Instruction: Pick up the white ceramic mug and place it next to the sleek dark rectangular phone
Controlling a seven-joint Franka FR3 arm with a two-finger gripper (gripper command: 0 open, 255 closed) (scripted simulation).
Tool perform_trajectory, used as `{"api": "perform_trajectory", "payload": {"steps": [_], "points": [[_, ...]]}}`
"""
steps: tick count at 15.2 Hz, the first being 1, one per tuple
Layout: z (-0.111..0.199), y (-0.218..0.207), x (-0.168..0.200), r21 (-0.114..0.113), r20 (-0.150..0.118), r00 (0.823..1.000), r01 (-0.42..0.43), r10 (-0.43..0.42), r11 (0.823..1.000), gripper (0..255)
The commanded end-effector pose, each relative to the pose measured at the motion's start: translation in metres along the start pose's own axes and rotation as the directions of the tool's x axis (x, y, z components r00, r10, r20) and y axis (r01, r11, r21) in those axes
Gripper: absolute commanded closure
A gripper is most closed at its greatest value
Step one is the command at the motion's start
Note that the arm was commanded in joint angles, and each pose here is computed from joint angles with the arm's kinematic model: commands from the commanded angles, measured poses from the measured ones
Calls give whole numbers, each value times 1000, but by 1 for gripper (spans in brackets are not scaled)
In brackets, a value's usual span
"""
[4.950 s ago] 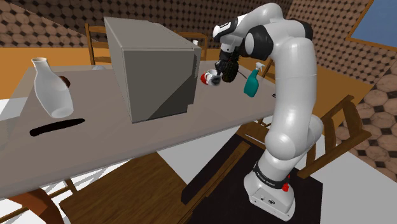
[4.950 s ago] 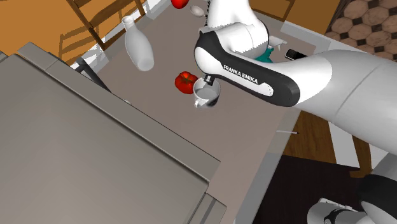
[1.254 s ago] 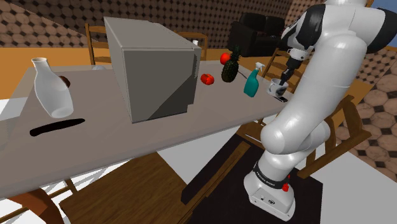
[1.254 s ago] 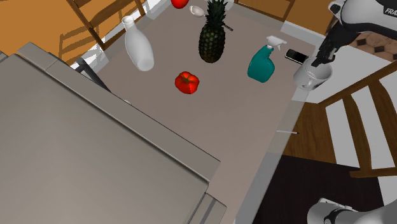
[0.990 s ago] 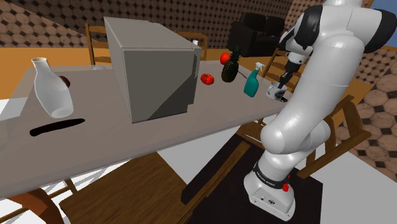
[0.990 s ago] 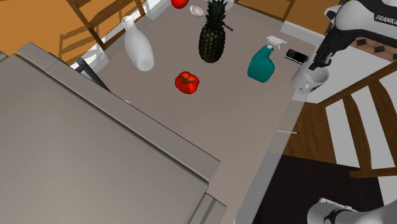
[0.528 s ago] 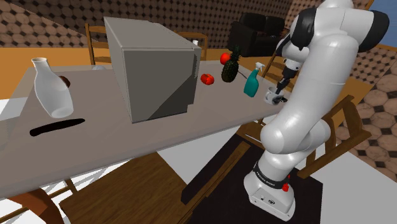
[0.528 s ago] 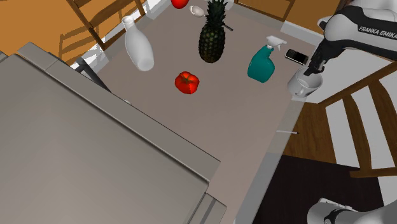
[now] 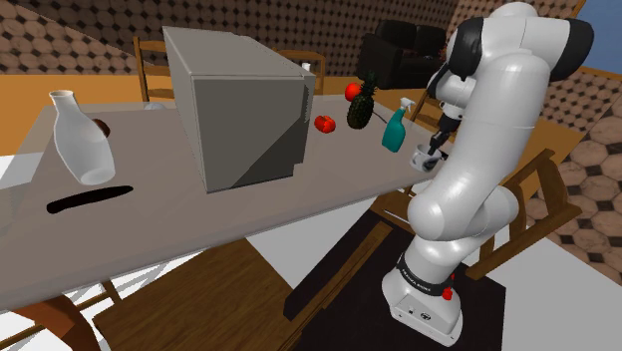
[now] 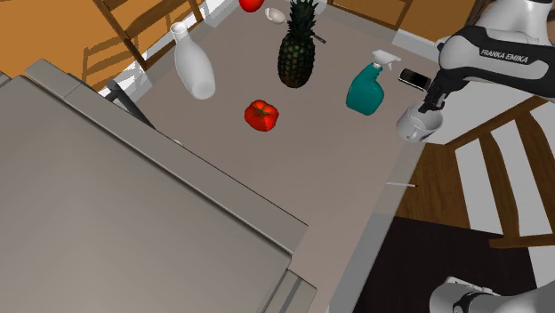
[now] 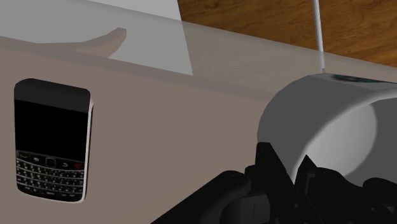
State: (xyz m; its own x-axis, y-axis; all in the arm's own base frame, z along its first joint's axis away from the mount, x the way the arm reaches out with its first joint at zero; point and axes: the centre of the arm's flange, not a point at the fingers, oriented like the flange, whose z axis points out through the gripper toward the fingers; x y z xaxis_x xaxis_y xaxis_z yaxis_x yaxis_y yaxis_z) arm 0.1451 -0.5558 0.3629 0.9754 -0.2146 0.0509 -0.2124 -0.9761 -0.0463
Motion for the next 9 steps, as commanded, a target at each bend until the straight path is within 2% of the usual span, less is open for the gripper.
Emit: {"api": "perform_trajectory", "payload": {"steps": [1, 6, 7, 9], "points": [[3, 0, 0, 0, 0, 1000, 0, 0, 1000, 255], [3, 0, 0, 0, 0, 1000, 0, 0, 1000, 255], [3, 0, 0, 0, 0, 1000, 0, 0, 1000, 0], [3, 0, 0, 0, 0, 1000, 0, 0, 1000, 0]]}}
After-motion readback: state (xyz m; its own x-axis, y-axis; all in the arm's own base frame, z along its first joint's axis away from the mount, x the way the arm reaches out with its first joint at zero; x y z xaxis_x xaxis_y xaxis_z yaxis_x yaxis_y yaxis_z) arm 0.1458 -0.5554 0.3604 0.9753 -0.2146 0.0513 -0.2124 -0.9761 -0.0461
